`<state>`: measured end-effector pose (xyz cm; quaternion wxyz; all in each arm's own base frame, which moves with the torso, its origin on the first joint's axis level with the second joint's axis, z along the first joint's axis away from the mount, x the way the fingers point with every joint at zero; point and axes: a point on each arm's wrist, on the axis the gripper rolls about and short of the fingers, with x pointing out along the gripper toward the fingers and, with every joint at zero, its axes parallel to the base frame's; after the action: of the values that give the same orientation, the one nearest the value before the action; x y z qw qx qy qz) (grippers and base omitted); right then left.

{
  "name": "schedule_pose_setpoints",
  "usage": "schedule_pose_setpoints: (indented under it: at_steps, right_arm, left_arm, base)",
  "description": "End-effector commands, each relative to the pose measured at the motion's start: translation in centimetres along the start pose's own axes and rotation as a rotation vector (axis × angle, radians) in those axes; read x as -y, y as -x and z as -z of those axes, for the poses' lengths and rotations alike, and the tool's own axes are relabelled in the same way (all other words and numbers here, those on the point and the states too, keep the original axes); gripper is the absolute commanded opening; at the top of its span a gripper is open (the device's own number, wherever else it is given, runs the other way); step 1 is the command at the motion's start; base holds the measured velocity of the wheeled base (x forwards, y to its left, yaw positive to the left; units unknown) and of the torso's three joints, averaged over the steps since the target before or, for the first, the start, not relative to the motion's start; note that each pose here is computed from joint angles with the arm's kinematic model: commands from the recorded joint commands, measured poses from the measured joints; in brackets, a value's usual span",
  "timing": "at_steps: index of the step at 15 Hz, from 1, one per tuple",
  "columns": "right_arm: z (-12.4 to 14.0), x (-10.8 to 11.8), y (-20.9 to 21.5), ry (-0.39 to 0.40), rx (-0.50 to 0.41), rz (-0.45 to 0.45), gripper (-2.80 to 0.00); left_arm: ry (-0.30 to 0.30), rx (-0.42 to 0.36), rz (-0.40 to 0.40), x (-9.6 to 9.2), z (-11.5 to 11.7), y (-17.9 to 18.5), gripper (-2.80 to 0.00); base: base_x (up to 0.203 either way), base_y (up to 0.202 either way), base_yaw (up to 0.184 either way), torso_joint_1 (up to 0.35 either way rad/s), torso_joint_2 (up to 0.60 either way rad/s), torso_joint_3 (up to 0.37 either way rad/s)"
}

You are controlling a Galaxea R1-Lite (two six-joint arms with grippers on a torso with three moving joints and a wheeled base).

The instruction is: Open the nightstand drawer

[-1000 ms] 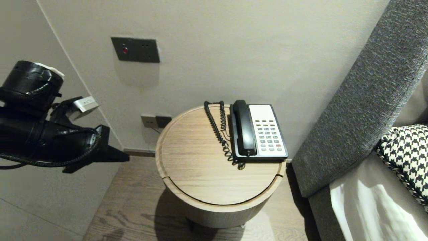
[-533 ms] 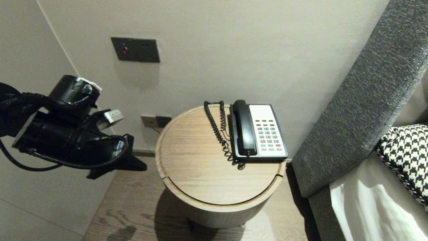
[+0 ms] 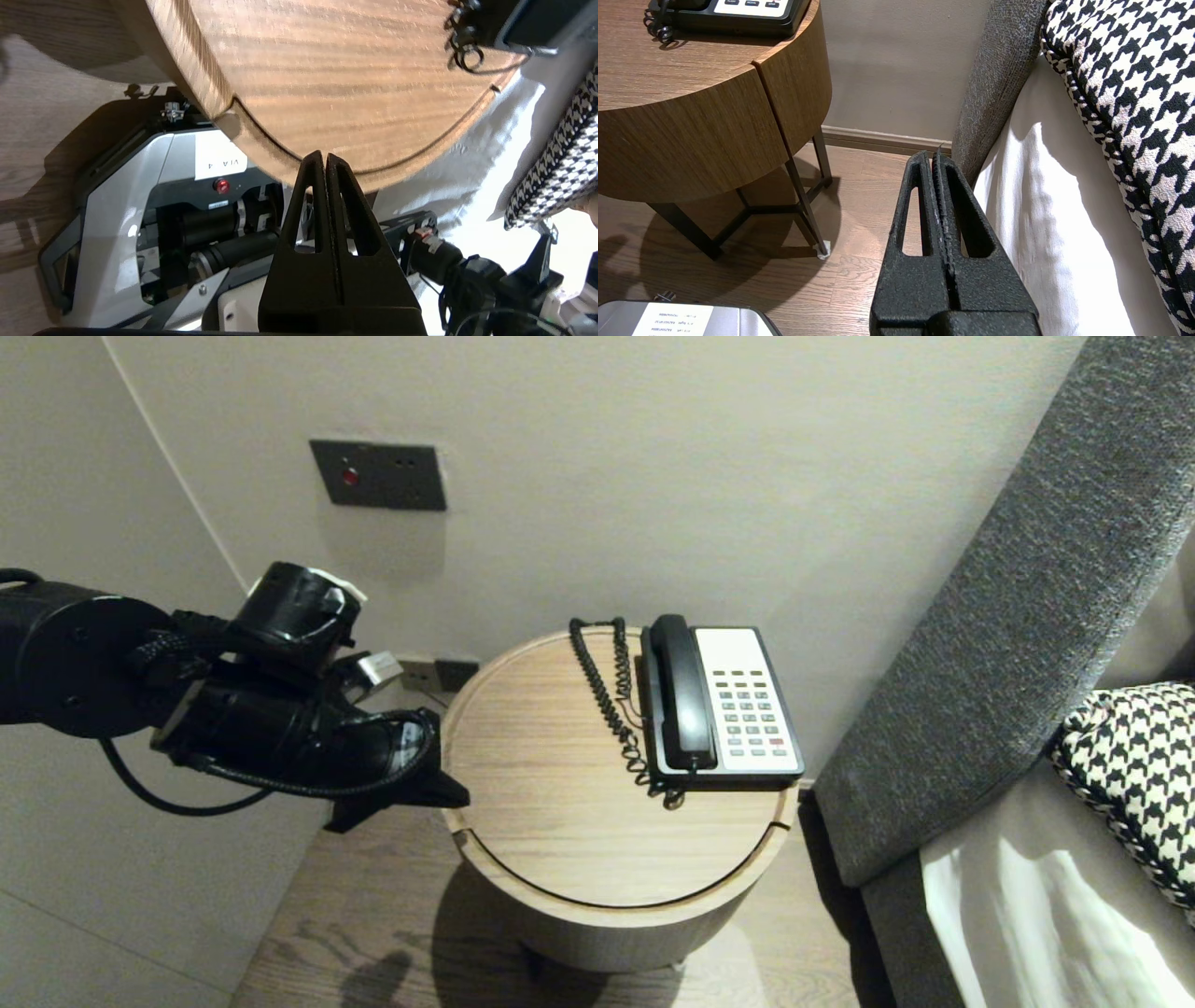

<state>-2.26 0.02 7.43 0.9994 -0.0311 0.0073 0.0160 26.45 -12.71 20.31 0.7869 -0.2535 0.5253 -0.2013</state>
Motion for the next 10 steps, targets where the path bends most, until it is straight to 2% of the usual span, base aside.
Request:
schedule_pose_setpoints:
  at_steps: [1,5,10]
  right_arm:
    - [0.0,0.0,0.0,0.001,-0.001,-0.002,-2.8]
    - [0.0,0.0,0.0,0.001,-0.001,-0.001,-2.8]
    - [0.0,0.0,0.0,0.001,-0.001,-0.001,-2.8]
  left_arm:
    - [0.017,-0.03,-0.02,-0.5,-0.2,-1.6,-2.8]
    - [0.062,-0.057,-0.052,-1.6,-0.2,-3.8,-2.8]
    - [0.063,-0.062,-0.056,-2.0,-0.1,-4.4,-2.8]
  base:
    - [0.0,0.0,0.0,0.0,0.0,0.0]
    - [0.0,0.0,0.0,0.0,0.0,0.0]
    - [0.0,0.0,0.0,0.0,0.0,0.0]
